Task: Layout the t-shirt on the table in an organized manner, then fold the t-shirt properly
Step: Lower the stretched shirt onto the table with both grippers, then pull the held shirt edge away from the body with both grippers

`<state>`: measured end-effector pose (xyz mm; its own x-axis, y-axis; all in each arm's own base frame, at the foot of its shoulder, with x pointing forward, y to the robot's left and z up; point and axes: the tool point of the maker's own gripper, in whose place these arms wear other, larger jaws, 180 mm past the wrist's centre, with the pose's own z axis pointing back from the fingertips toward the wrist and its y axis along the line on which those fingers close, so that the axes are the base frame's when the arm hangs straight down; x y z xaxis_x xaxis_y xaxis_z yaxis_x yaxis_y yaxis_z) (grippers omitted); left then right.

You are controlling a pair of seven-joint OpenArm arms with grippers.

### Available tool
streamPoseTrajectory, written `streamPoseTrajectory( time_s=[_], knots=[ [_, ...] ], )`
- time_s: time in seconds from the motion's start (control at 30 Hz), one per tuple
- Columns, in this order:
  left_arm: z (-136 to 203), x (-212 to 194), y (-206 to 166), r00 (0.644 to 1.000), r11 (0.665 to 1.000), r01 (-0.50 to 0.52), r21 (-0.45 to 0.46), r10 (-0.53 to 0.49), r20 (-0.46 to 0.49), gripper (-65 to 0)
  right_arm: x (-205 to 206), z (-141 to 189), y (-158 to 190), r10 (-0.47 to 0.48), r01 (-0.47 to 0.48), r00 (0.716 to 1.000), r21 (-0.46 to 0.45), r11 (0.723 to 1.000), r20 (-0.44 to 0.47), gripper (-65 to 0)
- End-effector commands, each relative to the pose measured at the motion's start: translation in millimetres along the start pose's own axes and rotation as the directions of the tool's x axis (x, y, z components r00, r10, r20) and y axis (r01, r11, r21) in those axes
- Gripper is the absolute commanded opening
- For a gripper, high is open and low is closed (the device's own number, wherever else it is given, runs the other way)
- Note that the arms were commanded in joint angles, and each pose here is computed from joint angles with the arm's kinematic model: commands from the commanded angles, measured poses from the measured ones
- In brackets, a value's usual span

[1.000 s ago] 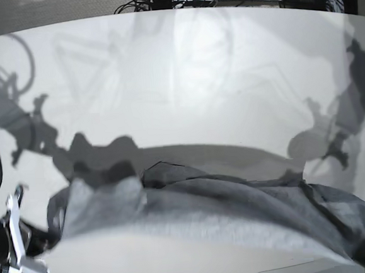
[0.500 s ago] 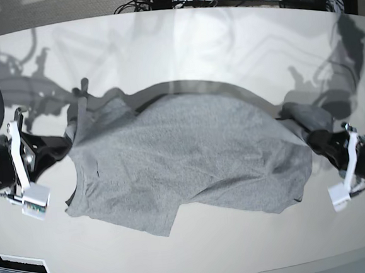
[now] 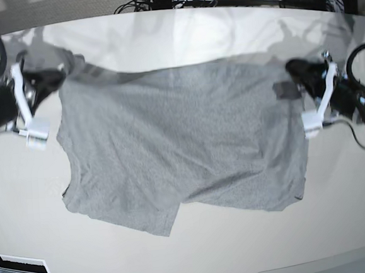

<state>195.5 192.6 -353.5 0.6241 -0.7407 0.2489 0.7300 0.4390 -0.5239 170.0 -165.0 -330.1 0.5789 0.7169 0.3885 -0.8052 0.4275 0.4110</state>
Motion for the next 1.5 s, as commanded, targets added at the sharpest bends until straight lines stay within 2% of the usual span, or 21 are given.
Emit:
streamPoseTrajectory(
  time_s=[0.0, 0.1, 0.27, 0.33, 0.37, 0.47, 0.5, 0.57, 0.7, 0.8, 0.83, 0.93, 0.97, 1.03, 1.07, 1.1, 1.17, 1.23, 1.27, 1.33, 1.47],
  knots=[
    [16, 0, 3, 1.000, 1.000, 0.005, 0.028, -0.005, 0.011, -65.0, -8, 7, -7, 0.006, -0.007, 0.999, -0.044, 0.999, -0.038, -65.0],
    [18, -16, 3, 1.000, 0.999, -0.024, 0.033, 0.024, -0.018, -65.0, -28, 3, -12, -0.008, -0.001, 0.994, -0.083, 0.997, -0.111, -65.0],
    [18, -20, 3, 0.999, 0.999, -0.032, 0.035, 0.033, -0.024, -65.0, -28, 2, -14, -0.006, -0.005, 0.994, -0.099, 0.995, -0.111, -65.0],
    [21, -29, 20, 0.997, 0.992, -0.008, 0.125, 0.017, -0.078, -65.0, -10, 3, -32, 0.031, -0.034, 0.999, -0.194, 0.980, -0.019, -65.0],
    [22, -27, 30, 0.998, 0.984, 0.011, 0.179, 0.001, -0.067, -65.0, -6, 4, -42, 0.056, -0.058, 0.998, -0.254, 0.965, -0.013, -65.0],
    [30, -31, 60, 0.991, 0.936, 0.092, 0.339, -0.053, -0.122, -65.0, -11, 6, -70, 0.084, -0.108, 0.994, -0.407, 0.907, -0.076, -65.0],
    [33, -32, 71, 0.991, 0.912, 0.080, 0.402, -0.030, -0.129, -65.0, -11, 6, -75, 0.071, -0.097, 0.995, -0.438, 0.894, -0.075, -65.0],
    [38, -30, 85, 0.994, 0.875, 0.054, 0.481, 0.000, -0.112, -65.0, -4, 1, -75, 0.063, -0.072, 0.997, -0.444, 0.893, -0.035, -65.0],
    [29, -24, 88, 0.995, 0.875, 0.045, 0.482, 0.002, -0.095, -65.0, 8, -14, -67, 0.096, -0.088, 0.995, -0.410, 0.908, 0.000, -65.0],
    [21, -21, 92, 0.995, 0.876, 0.041, 0.481, 0.006, -0.095, -65.0, 15, -17, -74, 0.103, -0.085, 0.995, -0.458, 0.885, 0.013, -65.0],
    [18, -21, 94, 0.995, 0.873, 0.044, 0.486, 0.007, -0.103, -65.0, 18, -15, -80, 0.095, -0.069, 0.995, -0.492, 0.868, 0.027, -58.9],
    [11, -15, 97, 0.996, 0.870, 0.052, 0.491, -0.007, -0.091, -65.0, 27, 7, -106, 0.048, -0.004, 0.997, -0.619, 0.786, 0.053, -30.2],
    [9, -13, 97, 0.996, 0.870, 0.052, 0.490, -0.010, -0.087, -65.0, 30, 17, -115, 0.038, 0.009, 0.998, -0.658, 0.753, 0.057, -25.1],
    [8, -10, 99, 0.997, 0.866, 0.032, 0.499, 0.004, -0.071, -65.0, 35, 34, -127, 0.002, 0.042, 0.998, -0.703, 0.710, 0.061, -24.4],
    [8, -9, 99, 0.998, 0.864, 0.025, 0.502, 0.008, -0.064, -65.0, 40, 36, -126, -0.002, 0.055, 0.997, -0.693, 0.719, 0.077, -24.6],
    [9, -9, 100, 0.998, 0.862, 0.019, 0.507, 0.014, -0.061, -65.0, 46, 32, -119, 0.009, 0.055, 0.996, -0.652, 0.756, 0.094, -24.6],
    [9, -10, 101, 0.998, 0.858, 0.015, 0.513, 0.019, -0.061, -65.0, 60, 13, -90, 0.063, 0.013, 0.989, -0.497, 0.868, 0.136, -24.7],
    [10, -10, 102, 0.998, 0.855, 0.011, 0.519, 0.024, -0.060, -65.0, 66, -6, -52, 0.110, -0.049, 0.977, -0.314, 0.948, 0.180, -24.7],
    [10, -11, 103, 0.998, 0.853, 0.010, 0.522, 0.026, -0.062, -65.0, 66, -13, -37, 0.123, -0.074, 0.972, -0.238, 0.968, 0.198, -24.7],
    [11, -11, 103, 0.997, 0.850, 0.014, 0.526, 0.025, -0.067, -65.0, 61, -29, -18, 0.085, -0.054, 0.975, -0.152, 0.987, 0.206, -24.7],
    [11, -11, 103, 0.997, 0.850, 0.014, 0.526, 0.025, -0.067, -65.0, 48, -68, 7, 0.022, -0.004, 0.979, -0.088, 0.996, 0.204, -24.7]
  ],
)
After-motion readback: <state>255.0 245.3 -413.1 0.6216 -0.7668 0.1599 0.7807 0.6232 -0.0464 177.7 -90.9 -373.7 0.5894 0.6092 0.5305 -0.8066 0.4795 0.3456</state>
